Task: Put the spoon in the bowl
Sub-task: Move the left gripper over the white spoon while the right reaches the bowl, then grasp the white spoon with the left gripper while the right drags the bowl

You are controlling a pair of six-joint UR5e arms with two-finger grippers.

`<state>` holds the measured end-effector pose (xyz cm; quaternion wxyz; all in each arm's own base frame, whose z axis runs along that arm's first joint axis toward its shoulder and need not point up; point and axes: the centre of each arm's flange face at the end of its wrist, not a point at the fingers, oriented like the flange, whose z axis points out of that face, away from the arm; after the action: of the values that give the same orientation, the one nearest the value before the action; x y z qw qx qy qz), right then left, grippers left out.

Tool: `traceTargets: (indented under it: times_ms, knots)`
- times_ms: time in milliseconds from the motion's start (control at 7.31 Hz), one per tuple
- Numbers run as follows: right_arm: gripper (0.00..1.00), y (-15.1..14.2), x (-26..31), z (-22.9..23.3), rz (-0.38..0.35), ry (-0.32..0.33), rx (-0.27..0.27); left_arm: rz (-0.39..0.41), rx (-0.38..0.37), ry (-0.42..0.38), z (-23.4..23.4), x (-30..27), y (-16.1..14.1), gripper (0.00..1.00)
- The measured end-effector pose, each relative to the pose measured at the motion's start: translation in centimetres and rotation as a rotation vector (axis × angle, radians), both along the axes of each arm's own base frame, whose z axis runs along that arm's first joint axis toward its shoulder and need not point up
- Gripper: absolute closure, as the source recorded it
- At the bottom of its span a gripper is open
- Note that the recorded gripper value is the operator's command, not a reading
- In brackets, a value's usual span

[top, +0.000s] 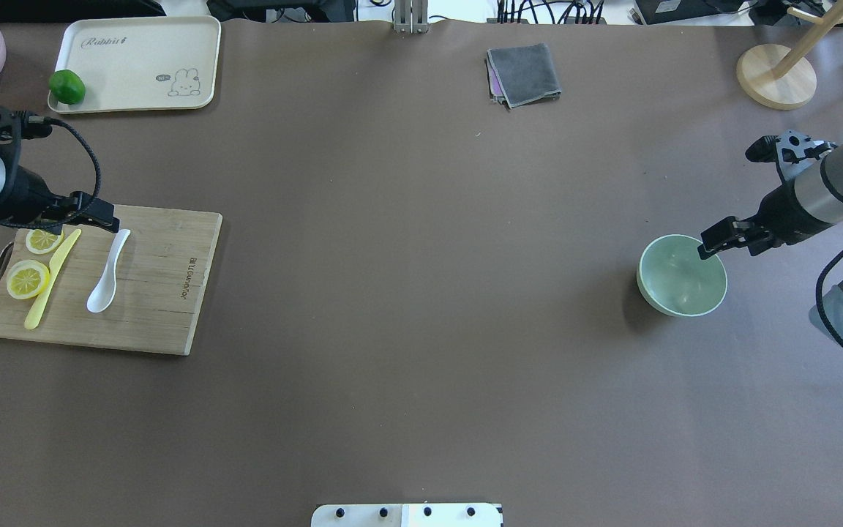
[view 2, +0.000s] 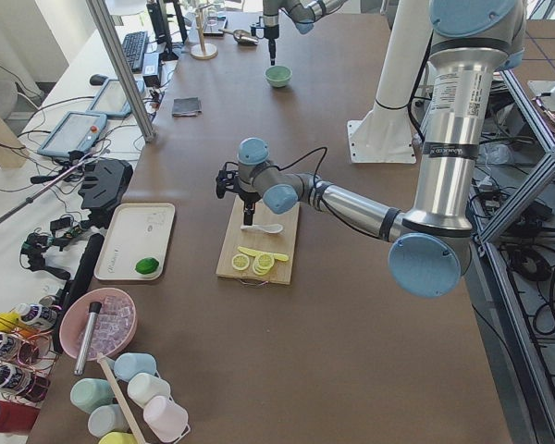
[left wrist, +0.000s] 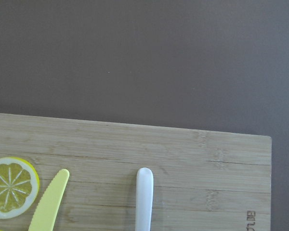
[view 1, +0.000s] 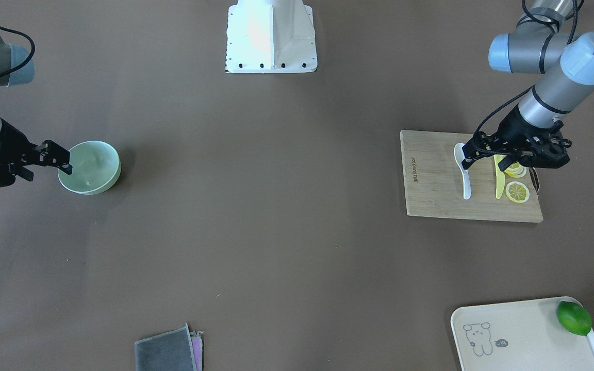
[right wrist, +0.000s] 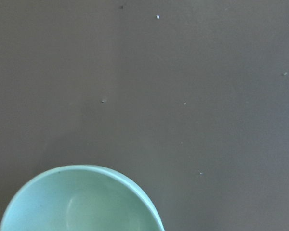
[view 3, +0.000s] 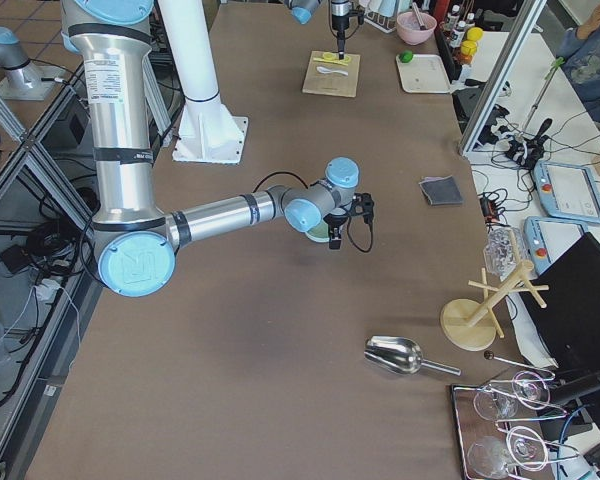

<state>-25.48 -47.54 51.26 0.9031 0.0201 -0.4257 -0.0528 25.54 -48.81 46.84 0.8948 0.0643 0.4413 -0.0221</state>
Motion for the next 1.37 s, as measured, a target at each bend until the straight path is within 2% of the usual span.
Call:
traceTargets:
  times_ms: [137, 274, 547, 684, 958, 1232, 1368]
  knots:
    - [0.83, 0.3, -0.7, 0.0, -0.011, 0.005, 0.004, 0.002, -0.003, -0.003, 0.2, 0.2, 0.0, 0.02]
    - [0.99, 0.5, -1.1, 0.0, -0.018, 0.007, 0.005, 0.004, -0.006, -0.005, 0.4, 0.3, 0.0, 0.02]
    - [1.00, 0.7, -1.4, 0.0, -0.025, 0.006, 0.004, 0.009, -0.022, -0.018, 1.5, 0.8, -0.2, 0.03]
    - [1.00, 0.8, -1.5, -0.1, -0.029, 0.002, 0.003, 0.016, -0.029, -0.026, 2.0, 1.3, -0.3, 0.09]
    - [1.00, 0.8, -1.6, -1.1, -0.035, -0.014, 0.008, 0.036, -0.035, -0.039, 2.7, 2.8, -0.1, 0.27]
    - [1.00, 0.1, -2.6, -4.3, -0.030, -0.063, 0.000, 0.047, -0.037, -0.050, 3.2, 3.7, 0.2, 0.44]
    - [1.00, -0.5, -4.0, -7.1, -0.001, -0.097, -0.030, 0.049, -0.039, -0.054, 3.4, 4.0, 0.2, 0.46]
